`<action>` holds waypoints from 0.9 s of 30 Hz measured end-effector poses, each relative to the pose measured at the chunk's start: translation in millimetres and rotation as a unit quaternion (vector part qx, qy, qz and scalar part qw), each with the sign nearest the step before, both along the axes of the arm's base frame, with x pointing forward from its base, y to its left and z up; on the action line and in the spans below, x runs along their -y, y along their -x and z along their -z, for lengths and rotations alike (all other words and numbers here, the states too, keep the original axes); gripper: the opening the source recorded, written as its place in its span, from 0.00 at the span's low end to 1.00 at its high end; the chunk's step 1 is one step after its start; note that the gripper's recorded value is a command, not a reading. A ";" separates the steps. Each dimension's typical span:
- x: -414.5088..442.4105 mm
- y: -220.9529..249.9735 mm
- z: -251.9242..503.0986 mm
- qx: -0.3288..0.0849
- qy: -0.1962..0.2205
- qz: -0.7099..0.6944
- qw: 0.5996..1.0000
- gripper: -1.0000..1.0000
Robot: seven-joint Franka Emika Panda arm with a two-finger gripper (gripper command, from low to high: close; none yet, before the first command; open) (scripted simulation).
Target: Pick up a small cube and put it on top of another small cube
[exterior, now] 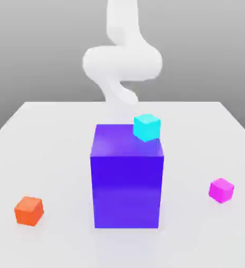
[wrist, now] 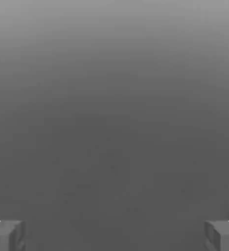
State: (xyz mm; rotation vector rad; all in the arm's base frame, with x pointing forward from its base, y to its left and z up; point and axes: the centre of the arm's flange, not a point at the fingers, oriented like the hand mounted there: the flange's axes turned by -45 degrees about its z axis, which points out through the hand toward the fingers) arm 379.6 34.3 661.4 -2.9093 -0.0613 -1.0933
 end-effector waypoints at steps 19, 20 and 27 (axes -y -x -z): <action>-252.0 80.2 422.1 -0.299 0.089 -0.218 0.925 0.50; -255.9 97.4 440.9 -0.312 0.099 -0.228 0.917 0.50; -258.9 122.3 521.8 -0.334 0.111 -0.238 0.905 0.50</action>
